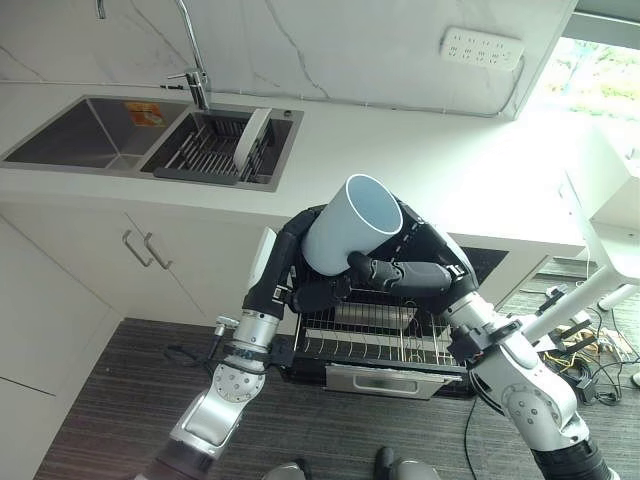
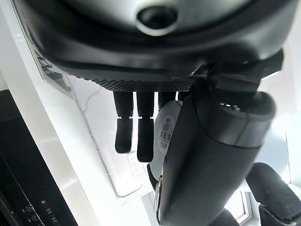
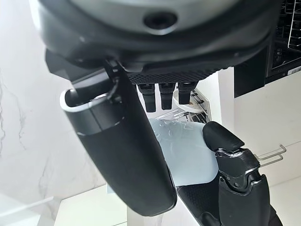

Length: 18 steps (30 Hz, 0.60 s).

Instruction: Place the dishes in the dishwasher.

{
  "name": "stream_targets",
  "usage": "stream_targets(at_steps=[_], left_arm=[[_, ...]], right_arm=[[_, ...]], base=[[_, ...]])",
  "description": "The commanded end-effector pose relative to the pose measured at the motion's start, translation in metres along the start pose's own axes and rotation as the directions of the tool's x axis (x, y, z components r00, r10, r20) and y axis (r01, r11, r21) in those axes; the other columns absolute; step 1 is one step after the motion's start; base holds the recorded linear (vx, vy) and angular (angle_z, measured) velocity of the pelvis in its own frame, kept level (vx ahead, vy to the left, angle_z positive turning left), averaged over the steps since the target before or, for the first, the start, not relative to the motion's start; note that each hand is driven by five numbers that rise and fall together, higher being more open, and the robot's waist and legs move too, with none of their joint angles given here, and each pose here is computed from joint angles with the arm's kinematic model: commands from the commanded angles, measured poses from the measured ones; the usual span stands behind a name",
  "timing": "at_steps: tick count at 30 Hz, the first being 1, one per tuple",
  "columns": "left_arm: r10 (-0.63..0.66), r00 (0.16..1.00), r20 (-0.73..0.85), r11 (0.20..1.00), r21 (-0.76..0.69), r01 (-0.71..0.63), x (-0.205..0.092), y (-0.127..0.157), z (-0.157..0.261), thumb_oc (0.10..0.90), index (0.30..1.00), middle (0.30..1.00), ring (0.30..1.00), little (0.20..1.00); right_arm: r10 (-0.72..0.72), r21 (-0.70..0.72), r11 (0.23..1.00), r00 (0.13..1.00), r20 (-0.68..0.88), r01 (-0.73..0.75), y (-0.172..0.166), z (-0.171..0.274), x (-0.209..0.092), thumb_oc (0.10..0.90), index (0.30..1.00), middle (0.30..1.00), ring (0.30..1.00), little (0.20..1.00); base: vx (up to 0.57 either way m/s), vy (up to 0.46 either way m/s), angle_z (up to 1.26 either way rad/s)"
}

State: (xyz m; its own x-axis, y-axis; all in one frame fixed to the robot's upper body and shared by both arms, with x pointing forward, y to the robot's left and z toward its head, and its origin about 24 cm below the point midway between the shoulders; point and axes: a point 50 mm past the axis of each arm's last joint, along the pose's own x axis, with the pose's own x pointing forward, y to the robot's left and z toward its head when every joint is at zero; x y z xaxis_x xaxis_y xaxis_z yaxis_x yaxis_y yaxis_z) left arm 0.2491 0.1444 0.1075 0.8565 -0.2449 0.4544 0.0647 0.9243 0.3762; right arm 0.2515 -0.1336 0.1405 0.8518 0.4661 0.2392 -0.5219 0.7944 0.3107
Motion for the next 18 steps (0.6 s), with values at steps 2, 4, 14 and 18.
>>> stream_targets(at_steps=[2, 4, 14, 18], left_arm=[[-0.031, 0.957, 0.288, 0.999, -0.033, 0.042, 0.028, -0.007, 0.046, 0.400, 0.300, 0.300, 0.300, 0.300], [-0.032, 0.957, 0.287, 0.999, -0.033, 0.043, 0.028, -0.007, 0.046, 0.400, 0.300, 0.300, 0.300, 0.300], [-0.053, 0.958, 0.281, 0.997, -0.042, 0.067, 0.027, -0.011, 0.046, 0.400, 0.300, 0.300, 0.300, 0.300], [-0.064, 0.958, 0.281, 0.996, -0.046, 0.080, 0.027, -0.013, 0.047, 0.400, 0.300, 0.300, 0.300, 0.300]], right_arm=[[0.132, -0.051, 0.991, 0.954, 0.269, -0.123, 0.027, 0.047, 0.017, 0.800, 0.900, 0.900, 0.900, 0.900], [0.136, -0.050, 0.991, 0.953, 0.272, -0.127, 0.028, 0.047, 0.017, 0.800, 0.900, 0.900, 0.900, 0.900], [0.152, -0.040, 0.988, 0.948, 0.280, -0.146, 0.034, 0.048, 0.018, 0.800, 0.900, 0.900, 0.900, 0.900], [0.171, -0.034, 0.985, 0.947, 0.271, -0.168, 0.037, 0.047, 0.019, 0.800, 0.900, 0.900, 0.900, 0.900]], base=[[0.00, 0.000, 0.00], [0.00, 0.000, 0.00], [0.00, 0.000, 0.00], [0.00, 0.000, 0.00]])
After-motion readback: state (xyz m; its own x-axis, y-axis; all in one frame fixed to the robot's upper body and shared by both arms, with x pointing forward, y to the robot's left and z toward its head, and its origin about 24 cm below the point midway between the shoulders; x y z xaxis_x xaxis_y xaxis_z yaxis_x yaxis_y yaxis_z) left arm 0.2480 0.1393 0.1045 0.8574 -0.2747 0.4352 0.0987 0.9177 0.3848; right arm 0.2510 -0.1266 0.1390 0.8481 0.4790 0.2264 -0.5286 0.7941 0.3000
